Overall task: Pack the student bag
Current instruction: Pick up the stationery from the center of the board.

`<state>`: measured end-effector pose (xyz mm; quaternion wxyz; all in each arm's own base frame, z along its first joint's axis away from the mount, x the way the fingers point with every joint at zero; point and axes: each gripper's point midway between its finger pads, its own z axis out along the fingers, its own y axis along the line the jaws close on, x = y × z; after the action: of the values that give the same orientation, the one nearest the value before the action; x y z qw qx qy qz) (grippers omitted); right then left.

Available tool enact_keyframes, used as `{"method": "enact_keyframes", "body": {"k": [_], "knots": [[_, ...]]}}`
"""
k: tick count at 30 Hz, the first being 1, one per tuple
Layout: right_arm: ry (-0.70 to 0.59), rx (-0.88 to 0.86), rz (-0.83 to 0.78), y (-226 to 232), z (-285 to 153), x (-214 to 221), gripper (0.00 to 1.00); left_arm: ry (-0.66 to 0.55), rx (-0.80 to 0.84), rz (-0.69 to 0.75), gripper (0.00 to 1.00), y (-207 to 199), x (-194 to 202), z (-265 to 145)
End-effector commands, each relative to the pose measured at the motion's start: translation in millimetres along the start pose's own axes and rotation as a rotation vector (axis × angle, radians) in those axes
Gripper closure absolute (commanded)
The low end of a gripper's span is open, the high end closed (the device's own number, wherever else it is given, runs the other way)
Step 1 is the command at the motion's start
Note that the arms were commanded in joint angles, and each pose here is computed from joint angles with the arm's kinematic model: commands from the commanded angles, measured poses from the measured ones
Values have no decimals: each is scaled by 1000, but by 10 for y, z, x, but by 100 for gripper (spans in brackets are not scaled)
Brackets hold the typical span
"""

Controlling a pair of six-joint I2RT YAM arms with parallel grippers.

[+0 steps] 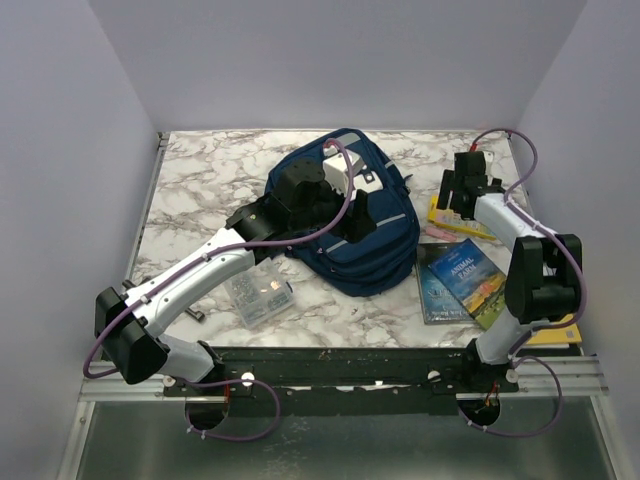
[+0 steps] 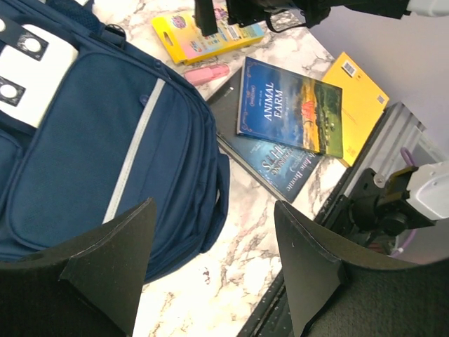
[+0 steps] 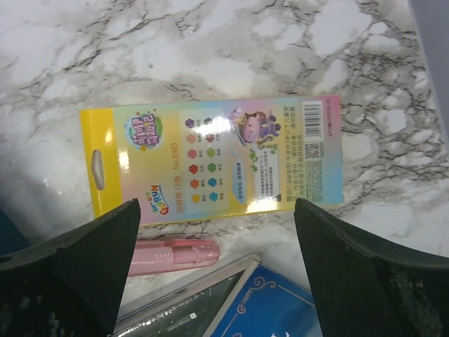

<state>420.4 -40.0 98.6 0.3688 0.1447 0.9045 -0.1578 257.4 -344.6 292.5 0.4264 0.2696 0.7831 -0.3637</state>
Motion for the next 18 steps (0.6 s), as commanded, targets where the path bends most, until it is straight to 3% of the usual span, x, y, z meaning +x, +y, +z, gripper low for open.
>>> {"method": "enact_keyframes", "body": {"k": [1, 8, 18], "knots": [[10, -112, 20, 228, 1, -95, 7, 0, 82, -40, 29, -171, 2, -40], [134, -2, 81, 311, 133, 117, 10, -1, 88, -45, 29, -181, 1, -51], [100, 97, 3, 523, 112, 125, 11, 25, 98, -64, 29, -163, 58, 24]]}}
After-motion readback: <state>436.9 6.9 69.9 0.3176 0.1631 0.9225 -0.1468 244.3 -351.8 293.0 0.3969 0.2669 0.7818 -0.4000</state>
